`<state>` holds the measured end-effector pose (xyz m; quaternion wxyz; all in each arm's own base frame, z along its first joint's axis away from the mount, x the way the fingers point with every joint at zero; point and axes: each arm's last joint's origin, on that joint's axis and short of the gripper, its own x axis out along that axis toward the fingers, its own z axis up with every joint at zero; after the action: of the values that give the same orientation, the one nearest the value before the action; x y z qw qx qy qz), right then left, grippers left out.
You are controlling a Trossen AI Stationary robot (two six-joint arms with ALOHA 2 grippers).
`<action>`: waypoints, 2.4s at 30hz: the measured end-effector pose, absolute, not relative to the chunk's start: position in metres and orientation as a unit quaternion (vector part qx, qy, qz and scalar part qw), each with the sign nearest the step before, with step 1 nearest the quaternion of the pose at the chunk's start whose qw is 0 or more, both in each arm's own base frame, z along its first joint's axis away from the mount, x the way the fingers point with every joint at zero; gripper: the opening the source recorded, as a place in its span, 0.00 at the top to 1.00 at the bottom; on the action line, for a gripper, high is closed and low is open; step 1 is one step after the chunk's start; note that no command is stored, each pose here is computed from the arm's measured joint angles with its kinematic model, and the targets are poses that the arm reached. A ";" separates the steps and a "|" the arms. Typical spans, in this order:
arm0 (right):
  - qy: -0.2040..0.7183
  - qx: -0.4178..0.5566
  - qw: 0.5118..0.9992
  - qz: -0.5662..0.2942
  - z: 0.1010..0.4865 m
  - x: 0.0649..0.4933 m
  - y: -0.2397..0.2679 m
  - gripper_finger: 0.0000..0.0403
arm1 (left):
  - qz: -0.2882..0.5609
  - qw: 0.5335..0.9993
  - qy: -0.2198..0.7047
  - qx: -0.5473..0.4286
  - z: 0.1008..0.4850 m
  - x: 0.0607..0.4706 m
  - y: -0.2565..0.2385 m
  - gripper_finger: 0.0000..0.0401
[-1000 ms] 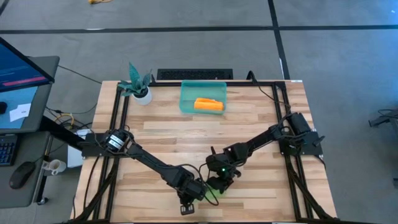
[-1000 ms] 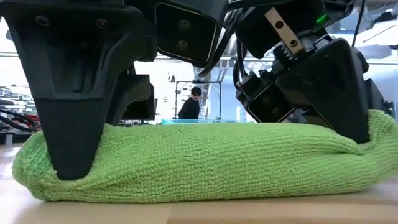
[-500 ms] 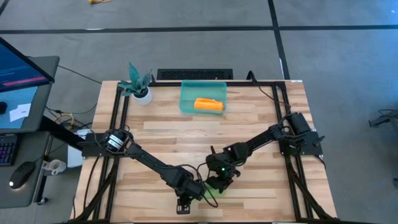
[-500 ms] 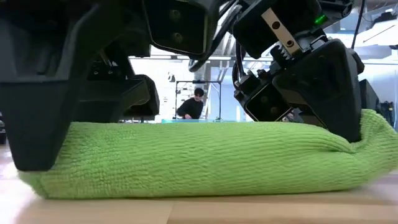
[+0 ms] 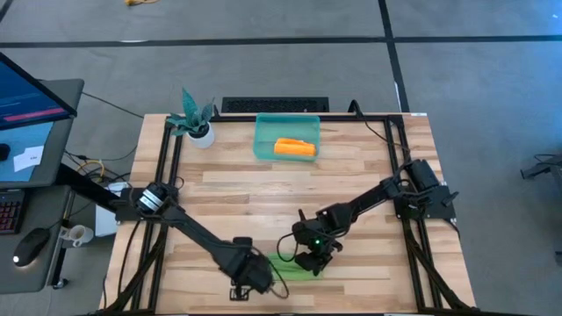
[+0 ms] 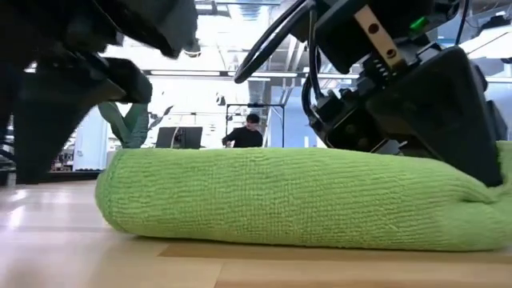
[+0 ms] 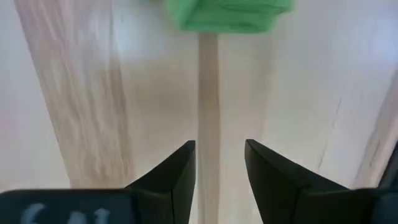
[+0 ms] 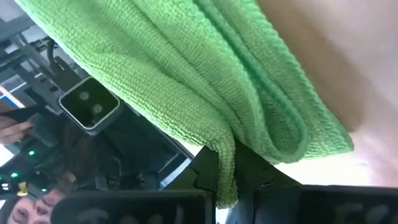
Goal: Roll microfiber towels into tight, uniform cylinder then place into a basket
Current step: Roll the green microfiber cloth
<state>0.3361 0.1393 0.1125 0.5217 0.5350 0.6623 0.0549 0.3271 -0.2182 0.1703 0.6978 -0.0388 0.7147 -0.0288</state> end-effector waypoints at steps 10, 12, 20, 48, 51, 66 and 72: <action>0.660 0.536 0.523 0.061 0.113 0.337 0.140 0.89 | -0.204 0.821 0.528 0.083 0.188 0.333 -0.270 0.68; 0.660 0.536 0.523 0.061 0.113 0.337 0.140 0.89 | -0.210 0.837 0.495 0.104 0.191 0.335 -0.274 0.68; 0.660 0.535 0.523 0.063 0.113 0.337 0.141 0.89 | -0.201 0.844 0.487 0.102 0.176 0.348 -0.259 0.68; 0.663 0.530 0.524 0.066 0.113 0.336 0.140 0.89 | -0.065 0.870 0.471 0.132 0.158 0.357 -0.229 0.68; 0.666 0.531 0.519 0.070 0.113 0.336 0.140 0.89 | -0.048 0.872 0.472 0.123 0.157 0.361 -0.221 0.68; 0.673 0.528 0.511 0.086 0.113 0.335 0.141 0.89 | -0.019 0.867 0.489 0.091 0.149 0.368 -0.199 0.68; 0.675 0.524 0.510 0.094 0.114 0.334 0.146 0.89 | -0.014 0.874 0.470 0.124 0.152 0.358 -0.219 0.68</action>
<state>0.3336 0.1458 0.1139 0.5103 0.5238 0.6755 0.0943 0.3578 -0.2186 0.1520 0.8738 0.1241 0.4701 -0.0136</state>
